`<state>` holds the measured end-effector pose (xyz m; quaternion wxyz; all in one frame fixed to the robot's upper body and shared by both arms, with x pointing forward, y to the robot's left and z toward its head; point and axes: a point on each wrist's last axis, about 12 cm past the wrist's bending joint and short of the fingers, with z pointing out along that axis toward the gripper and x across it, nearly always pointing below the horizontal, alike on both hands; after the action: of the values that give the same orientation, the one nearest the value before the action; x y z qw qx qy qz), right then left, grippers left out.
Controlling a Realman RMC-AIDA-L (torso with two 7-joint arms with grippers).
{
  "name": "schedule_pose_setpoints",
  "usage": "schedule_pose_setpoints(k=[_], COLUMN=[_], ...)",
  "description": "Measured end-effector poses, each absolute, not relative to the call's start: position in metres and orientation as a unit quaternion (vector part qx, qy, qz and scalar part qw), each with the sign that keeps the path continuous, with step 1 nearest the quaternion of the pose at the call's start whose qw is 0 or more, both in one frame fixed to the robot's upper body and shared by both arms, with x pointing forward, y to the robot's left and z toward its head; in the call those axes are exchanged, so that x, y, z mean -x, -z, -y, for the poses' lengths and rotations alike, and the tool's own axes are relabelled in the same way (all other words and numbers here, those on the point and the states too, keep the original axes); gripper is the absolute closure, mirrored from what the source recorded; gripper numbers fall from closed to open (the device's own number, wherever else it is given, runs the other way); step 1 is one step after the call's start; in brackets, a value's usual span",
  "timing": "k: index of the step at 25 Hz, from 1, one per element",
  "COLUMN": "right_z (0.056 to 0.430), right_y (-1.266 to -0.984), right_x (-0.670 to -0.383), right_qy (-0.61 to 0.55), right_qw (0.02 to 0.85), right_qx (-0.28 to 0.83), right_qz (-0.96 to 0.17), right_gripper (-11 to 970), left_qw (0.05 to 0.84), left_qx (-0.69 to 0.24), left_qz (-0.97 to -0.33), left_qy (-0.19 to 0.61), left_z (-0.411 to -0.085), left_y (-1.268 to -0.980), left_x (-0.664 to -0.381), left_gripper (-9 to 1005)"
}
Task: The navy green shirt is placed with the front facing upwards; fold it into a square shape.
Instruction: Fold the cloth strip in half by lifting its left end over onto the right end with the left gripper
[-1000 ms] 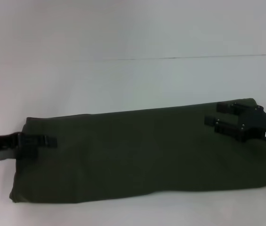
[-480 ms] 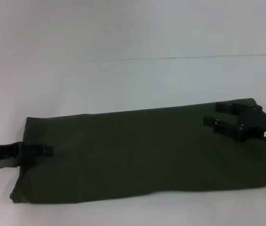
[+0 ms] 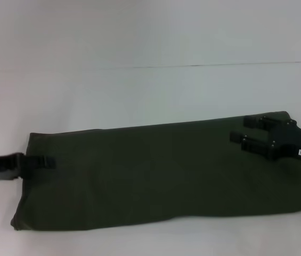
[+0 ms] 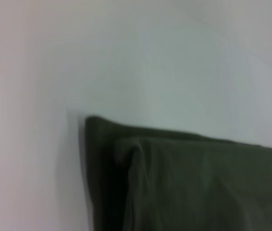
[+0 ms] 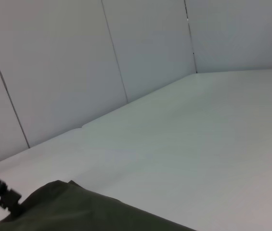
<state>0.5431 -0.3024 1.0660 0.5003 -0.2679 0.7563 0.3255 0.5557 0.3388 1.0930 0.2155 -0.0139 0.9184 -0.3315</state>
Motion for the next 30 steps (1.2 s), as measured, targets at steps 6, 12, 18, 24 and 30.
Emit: schedule_pose_setpoints(k=[6, 12, 18, 24, 30], right_z=[0.303, 0.305, 0.305, 0.305, 0.305], right_y=[-1.065, -1.064, -1.064, -1.064, -1.064], right_x=[-0.542, -0.54, -0.54, -0.54, -0.54], right_qy=[-0.325, -0.324, -0.324, -0.324, -0.326], right_qw=[0.5, 0.5, 0.5, 0.5, 0.499], right_qx=[0.266, 0.263, 0.263, 0.264, 0.264], right_qz=[-0.758, -0.759, -0.759, -0.758, -0.758], right_gripper=[300, 300, 300, 299, 299], left_qw=[0.228, 0.216, 0.21, 0.209, 0.198], left_qx=[0.008, 0.012, 0.011, 0.014, 0.015], left_qz=[-0.921, -0.932, -0.937, -0.937, -0.943], left_qy=[0.315, 0.291, 0.279, 0.279, 0.265], left_z=[-0.345, -0.346, -0.343, -0.341, -0.341], left_y=[-1.105, -1.102, -1.099, -1.096, -1.092], left_x=[-0.557, -0.557, -0.558, -0.557, -0.556], left_gripper=[116, 118, 120, 122, 124])
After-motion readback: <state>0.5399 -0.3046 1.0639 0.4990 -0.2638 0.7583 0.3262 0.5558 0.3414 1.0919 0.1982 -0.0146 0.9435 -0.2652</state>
